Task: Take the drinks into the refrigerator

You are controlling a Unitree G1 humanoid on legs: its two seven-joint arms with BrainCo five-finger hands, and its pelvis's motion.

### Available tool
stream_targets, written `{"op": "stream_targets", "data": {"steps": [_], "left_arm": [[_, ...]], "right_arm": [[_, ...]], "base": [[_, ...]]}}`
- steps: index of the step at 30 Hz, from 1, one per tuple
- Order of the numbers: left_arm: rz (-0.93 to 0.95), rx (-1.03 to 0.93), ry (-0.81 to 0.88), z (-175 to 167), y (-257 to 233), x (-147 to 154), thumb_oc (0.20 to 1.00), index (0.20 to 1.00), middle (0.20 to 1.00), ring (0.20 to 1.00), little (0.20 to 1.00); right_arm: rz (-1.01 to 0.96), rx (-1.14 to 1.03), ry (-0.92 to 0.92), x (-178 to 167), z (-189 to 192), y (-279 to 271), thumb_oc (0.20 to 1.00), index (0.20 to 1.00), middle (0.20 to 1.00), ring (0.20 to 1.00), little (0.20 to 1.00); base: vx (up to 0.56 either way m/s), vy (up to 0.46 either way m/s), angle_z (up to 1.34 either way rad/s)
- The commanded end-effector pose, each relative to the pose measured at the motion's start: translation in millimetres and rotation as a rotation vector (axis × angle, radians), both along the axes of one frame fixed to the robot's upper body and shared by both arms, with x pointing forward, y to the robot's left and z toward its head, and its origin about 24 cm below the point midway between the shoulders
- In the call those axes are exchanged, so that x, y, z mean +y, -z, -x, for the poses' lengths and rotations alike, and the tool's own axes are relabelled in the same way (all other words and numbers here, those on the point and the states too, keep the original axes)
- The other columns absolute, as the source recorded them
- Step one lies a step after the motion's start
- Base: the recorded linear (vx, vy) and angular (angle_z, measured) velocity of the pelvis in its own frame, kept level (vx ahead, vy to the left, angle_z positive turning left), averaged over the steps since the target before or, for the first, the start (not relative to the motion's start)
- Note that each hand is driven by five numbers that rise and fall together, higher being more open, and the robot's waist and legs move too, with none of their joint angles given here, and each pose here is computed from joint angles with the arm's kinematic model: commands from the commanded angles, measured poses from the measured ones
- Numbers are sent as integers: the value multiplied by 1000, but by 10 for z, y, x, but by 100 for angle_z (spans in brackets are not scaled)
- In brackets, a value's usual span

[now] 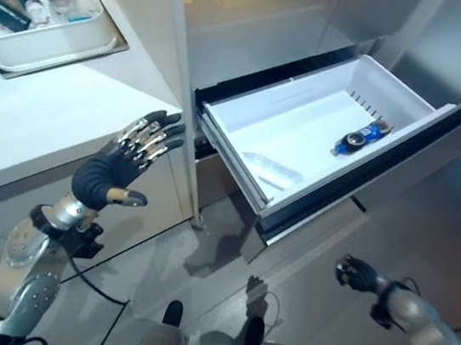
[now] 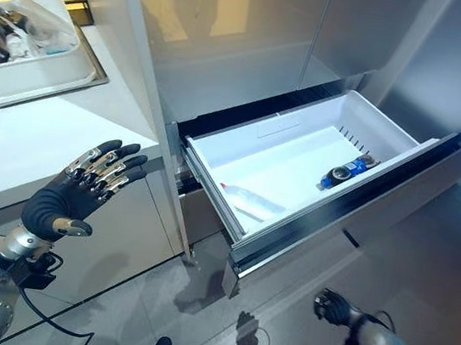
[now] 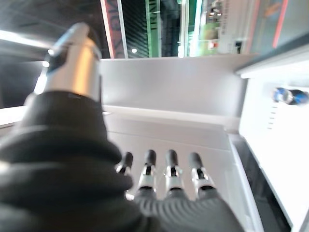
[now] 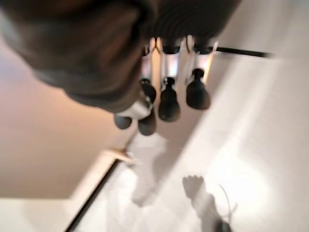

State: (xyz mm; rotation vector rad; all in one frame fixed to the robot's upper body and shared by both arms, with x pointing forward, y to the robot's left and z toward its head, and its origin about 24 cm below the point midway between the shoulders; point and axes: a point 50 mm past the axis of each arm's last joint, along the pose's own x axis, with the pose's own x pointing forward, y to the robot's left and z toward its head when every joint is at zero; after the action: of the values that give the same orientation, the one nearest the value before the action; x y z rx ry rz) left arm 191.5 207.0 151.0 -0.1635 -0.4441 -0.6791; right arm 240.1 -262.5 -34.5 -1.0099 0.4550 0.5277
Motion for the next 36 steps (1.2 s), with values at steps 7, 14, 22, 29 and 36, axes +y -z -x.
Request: {"op": "stream_targets", "data": {"steps": [7, 14, 22, 29, 36], "left_arm": [[25, -99, 246, 35, -278, -214, 1000, 1000, 1000, 1000, 1000], [19, -70, 329, 11, -271, -310, 1000, 1000, 1000, 1000, 1000], [19, -51, 367, -29, -267, -356, 1000, 1000, 1000, 1000, 1000], [42, -32, 395, -67, -227, -420, 1000, 1000, 1000, 1000, 1000], [26, -43, 405, -78, -249, -430, 1000, 1000, 1000, 1000, 1000]], "right_arm": [[27, -363, -200, 644, -1006, -836, 200, 200, 200, 200, 200], [37, -452, -299, 970, -1214, -1126, 200, 200, 200, 200, 200], [-40, -548, -454, 1581, -1302, -1427, 200, 200, 200, 200, 200], [-103, -614, -716, 2268, -1138, -1685, 200, 200, 200, 200, 200], [-207, -659, -838, 2488, -951, -1878, 200, 200, 200, 200, 200]], "base": [[9, -38, 22], [6, -23, 15], [1, -2, 2], [0, 0, 0], [-1, 12, -4]]}}
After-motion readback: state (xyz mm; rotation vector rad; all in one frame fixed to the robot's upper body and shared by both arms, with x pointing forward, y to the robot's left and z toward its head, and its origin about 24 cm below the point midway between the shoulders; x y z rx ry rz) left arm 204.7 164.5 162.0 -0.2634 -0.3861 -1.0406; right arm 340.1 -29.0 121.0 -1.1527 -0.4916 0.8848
